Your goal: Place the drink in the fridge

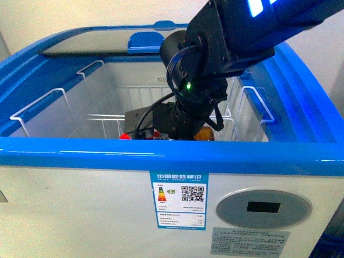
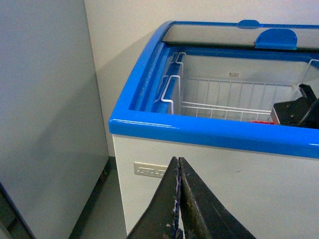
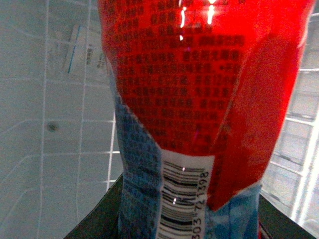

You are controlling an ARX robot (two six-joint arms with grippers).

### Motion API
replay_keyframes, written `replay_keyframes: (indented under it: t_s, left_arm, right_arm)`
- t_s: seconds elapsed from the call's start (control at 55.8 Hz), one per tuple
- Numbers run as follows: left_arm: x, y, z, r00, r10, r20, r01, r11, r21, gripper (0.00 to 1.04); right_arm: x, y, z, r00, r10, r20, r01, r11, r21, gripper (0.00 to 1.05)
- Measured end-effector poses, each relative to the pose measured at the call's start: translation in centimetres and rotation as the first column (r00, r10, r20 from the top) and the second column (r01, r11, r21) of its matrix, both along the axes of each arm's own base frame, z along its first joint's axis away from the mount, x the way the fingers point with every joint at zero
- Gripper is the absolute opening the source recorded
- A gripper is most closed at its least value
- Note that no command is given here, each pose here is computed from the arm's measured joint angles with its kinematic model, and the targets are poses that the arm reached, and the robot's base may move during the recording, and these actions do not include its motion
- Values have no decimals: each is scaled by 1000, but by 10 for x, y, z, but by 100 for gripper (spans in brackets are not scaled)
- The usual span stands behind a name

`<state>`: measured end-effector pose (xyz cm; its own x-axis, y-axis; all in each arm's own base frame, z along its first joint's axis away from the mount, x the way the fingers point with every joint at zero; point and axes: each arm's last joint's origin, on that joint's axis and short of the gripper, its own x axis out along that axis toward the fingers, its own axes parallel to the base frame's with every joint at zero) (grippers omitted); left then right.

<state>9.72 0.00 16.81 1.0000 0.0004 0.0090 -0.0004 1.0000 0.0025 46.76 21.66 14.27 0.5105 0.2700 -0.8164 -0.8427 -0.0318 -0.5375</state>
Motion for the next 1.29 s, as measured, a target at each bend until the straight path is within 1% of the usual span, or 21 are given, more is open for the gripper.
replay_keyframes:
  t_s: [0.108, 0.305, 0.466, 0.664, 0.771, 0.789, 0.843, 0.986, 1.022, 1.112, 1.148, 1.291]
  left_arm:
    - [0, 0, 0, 1000, 0, 0, 0, 1000, 0, 3]
    - [0, 0, 0, 1000, 0, 0, 0, 1000, 0, 3]
    - [0, 0, 0, 1000, 0, 0, 0, 1000, 0, 3]
    - [0, 0, 0, 1000, 0, 0, 0, 1000, 0, 3]
    - [0, 0, 0, 1000, 0, 0, 0, 1000, 0, 3]
    - [0, 0, 0, 1000, 0, 0, 0, 1000, 0, 3]
    - [0, 0, 0, 1000, 0, 0, 0, 1000, 0, 3]
    - [0, 0, 0, 1000, 0, 0, 0, 1000, 0, 3]
    - [0, 0, 0, 1000, 0, 0, 0, 1000, 0, 3]
    - [0, 0, 0, 1000, 0, 0, 0, 1000, 0, 3]
    - [0, 0, 0, 1000, 0, 0, 0, 1000, 0, 3]
    - [0, 0, 0, 1000, 0, 0, 0, 1000, 0, 3]
  right_arm:
    - [2, 2, -16, 1000, -5, -8, 4, 1000, -15, 39]
    - [4, 11, -19, 999, -1, 40, 1, 1000, 9, 39]
    - [1, 16, -34, 999, 3, 36, -3, 1000, 9, 39]
    - [1, 17, -39, 999, -14, 47, 13, 1000, 6, 39]
    - [-1, 18, -50, 999, -15, 30, 15, 1000, -6, 39]
    - [-2, 19, -51, 999, -16, 29, 16, 1000, -11, 41]
    - [-2, 19, -52, 999, -17, 27, 18, 1000, -14, 53]
    - [-2, 19, -51, 999, -14, 29, 14, 1000, -1, 81]
    - [-2, 20, -51, 999, -14, 30, 14, 1000, 3, 84]
    - [-2, 21, -51, 999, -12, 34, 12, 1000, 3, 97]
    - [-2, 21, -51, 999, -15, 32, 15, 1000, 9, 98]
    - [-2, 21, -49, 999, -15, 34, 15, 1000, 17, 97]
